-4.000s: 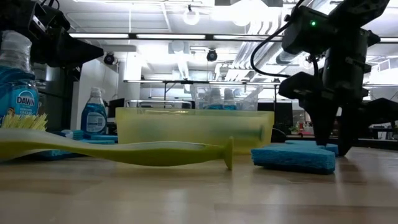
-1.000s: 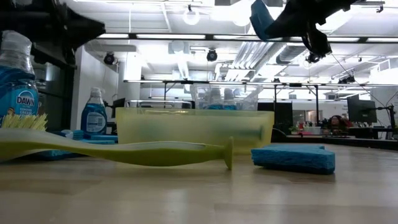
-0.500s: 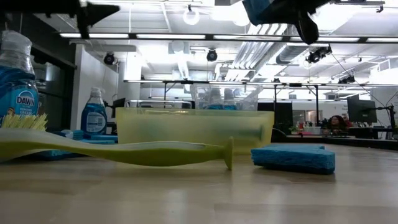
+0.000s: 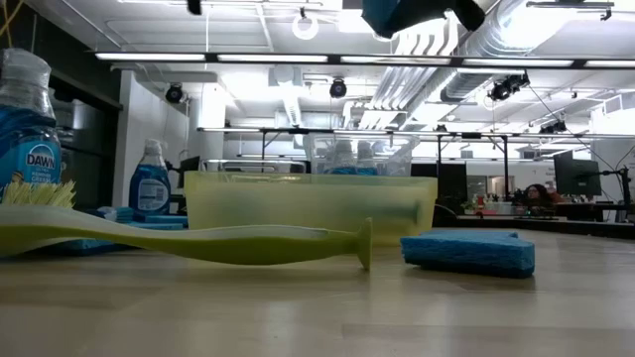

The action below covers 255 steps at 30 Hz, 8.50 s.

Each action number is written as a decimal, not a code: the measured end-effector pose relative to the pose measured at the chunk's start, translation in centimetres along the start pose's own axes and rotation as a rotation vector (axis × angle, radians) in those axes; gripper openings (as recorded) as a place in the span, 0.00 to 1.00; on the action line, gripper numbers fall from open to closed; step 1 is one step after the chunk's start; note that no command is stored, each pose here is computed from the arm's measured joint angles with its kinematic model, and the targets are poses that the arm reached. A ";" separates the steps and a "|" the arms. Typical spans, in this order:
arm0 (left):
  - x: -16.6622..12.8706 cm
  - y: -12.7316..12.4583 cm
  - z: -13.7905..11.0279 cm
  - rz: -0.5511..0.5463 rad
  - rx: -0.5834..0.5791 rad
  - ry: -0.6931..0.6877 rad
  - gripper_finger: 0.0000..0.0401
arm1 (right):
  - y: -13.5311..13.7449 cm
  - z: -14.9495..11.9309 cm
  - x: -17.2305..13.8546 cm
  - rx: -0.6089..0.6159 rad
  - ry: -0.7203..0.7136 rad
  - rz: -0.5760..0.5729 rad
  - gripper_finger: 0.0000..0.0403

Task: Pick & Place Kitchen Sink Supplies
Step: Put the blue sponge into the transparent bin, then put the blue dishwasher liquid into the white bin

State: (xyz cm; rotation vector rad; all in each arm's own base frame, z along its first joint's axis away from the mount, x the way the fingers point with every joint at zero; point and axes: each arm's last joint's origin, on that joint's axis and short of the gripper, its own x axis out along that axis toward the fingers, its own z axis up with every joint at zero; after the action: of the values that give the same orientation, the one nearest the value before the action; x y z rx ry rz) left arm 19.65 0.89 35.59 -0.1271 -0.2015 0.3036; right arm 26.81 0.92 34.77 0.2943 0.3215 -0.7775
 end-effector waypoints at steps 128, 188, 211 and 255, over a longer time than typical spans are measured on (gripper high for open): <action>9.9 20.2 -9.1 0.695 -0.808 0.796 0.01 | -0.6 0.0 -7.8 -0.173 0.330 -0.027 0.50; 13.3 19.4 -11.7 0.590 -0.785 0.756 0.29 | -0.6 0.0 -7.8 -0.131 0.336 -0.030 0.50; 8.5 15.3 1.8 0.663 -0.381 0.822 0.29 | -0.5 -0.1 -7.8 -0.124 0.372 -0.008 0.50; -1.4 23.2 -0.9 0.898 -0.212 1.264 0.64 | -0.3 -0.1 -7.8 -0.109 0.401 0.029 0.50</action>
State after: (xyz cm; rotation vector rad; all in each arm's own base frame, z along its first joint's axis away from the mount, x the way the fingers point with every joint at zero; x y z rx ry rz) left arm 11.96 22.32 30.90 -0.5931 1.1176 1.0272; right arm 21.33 5.76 37.64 0.3508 0.7337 -0.6663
